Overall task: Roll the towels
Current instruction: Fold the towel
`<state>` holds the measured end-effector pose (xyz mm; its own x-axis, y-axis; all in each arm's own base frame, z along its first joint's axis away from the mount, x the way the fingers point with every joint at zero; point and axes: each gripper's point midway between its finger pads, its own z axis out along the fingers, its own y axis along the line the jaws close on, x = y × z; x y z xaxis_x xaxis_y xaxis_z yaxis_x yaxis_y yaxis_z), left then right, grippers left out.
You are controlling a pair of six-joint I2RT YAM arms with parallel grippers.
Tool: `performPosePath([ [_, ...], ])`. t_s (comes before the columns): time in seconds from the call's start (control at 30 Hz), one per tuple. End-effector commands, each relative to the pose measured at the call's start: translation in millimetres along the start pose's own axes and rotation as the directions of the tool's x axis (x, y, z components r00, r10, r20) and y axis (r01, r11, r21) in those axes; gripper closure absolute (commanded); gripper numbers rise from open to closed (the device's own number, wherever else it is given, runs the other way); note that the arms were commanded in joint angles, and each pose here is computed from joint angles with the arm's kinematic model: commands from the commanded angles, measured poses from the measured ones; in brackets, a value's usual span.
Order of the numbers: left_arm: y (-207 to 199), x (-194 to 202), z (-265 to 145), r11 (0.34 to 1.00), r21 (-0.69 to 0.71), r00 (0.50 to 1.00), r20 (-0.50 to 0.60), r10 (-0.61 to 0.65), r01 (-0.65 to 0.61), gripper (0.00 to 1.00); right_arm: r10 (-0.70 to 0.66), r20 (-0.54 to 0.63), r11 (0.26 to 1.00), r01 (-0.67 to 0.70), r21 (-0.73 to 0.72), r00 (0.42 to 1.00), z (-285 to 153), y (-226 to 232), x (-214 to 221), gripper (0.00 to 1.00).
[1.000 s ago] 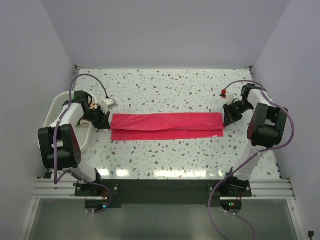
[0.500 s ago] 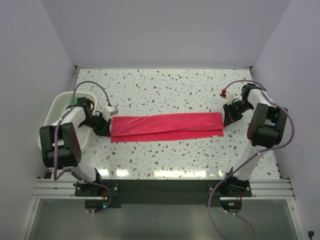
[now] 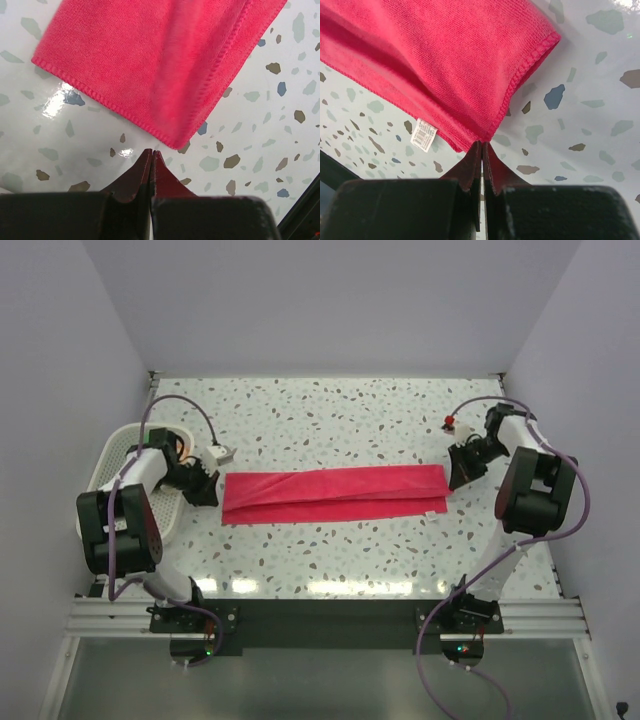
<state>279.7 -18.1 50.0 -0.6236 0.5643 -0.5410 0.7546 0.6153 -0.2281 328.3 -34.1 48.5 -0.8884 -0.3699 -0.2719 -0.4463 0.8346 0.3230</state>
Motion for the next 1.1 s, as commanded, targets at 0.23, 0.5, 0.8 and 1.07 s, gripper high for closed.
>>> performPosePath([
  [0.23, -15, -9, -17, 0.996, 0.063, 0.997, 0.056, 0.06, -0.063, 1.0, -0.018, 0.026, 0.999, 0.017, 0.039, 0.999, -23, -8, 2, 1.0],
  [0.5, -20, -19, -3, 0.994, 0.033, 0.992, 0.085, 0.098, -0.101, 0.77, 0.001, 0.01, 1.0, 0.0, -0.018, 1.0, -11, -1, 10, 1.0],
  [0.8, -9, -10, 27, 0.999, -0.029, 1.0, -0.008, 0.029, -0.029, 0.52, -0.001, 0.013, 1.0, 0.001, -0.015, 1.0, -15, 0, 8, 1.0],
  [1.07, -9, 6, 34, 0.999, -0.044, 0.998, -0.055, -0.005, 0.003, 0.49, 0.0, 0.012, 1.0, 0.0, -0.018, 1.0, -14, 0, 8, 1.0],
])
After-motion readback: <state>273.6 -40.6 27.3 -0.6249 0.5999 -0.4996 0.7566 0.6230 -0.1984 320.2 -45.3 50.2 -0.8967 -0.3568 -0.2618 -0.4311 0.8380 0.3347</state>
